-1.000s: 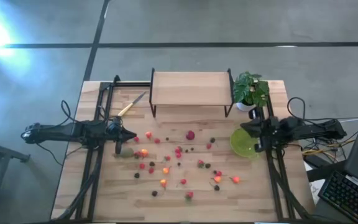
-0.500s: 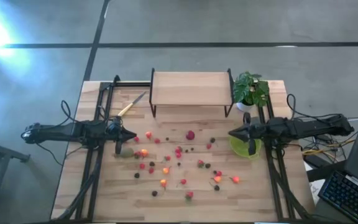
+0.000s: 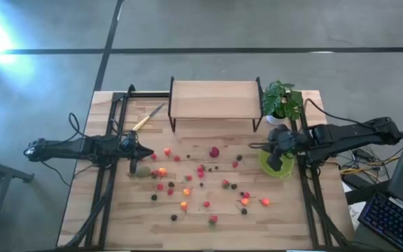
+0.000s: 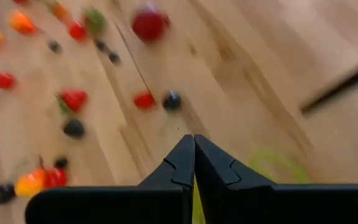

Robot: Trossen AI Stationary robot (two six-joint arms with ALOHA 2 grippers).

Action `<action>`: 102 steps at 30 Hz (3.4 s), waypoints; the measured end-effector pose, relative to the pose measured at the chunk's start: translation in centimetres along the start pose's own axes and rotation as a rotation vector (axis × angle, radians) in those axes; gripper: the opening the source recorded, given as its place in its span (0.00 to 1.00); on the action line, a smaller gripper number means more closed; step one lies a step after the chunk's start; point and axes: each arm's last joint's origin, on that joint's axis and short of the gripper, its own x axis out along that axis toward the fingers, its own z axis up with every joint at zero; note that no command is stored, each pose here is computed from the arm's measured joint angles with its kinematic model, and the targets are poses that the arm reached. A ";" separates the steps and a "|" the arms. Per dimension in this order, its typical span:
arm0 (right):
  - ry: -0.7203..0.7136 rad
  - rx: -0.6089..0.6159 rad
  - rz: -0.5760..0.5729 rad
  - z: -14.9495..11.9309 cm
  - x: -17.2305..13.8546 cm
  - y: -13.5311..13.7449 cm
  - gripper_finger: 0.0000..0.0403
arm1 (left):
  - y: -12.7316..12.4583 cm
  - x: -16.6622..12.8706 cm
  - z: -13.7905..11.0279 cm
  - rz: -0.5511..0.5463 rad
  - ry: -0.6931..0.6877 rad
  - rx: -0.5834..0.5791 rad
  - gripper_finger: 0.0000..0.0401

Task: Build produce basket
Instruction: Put the green basket on the shelf

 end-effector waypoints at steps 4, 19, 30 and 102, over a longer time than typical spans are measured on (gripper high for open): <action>0.132 0.058 -0.080 0.3 -0.4 0.7 0.02 | 0.0 0.0 0.0 0.000 0.000 0.000 0.05; 0.306 0.159 -0.166 0.2 -1.5 6.5 0.02 | 0.0 0.0 0.0 0.000 0.000 0.000 0.05; 0.354 0.169 -0.164 1.0 -0.8 9.4 0.02 | 0.0 0.0 0.0 0.000 0.000 0.000 0.05; 0.370 -0.002 -0.204 0.4 4.7 11.2 0.02 | 0.0 0.0 0.0 0.000 -0.001 0.000 0.05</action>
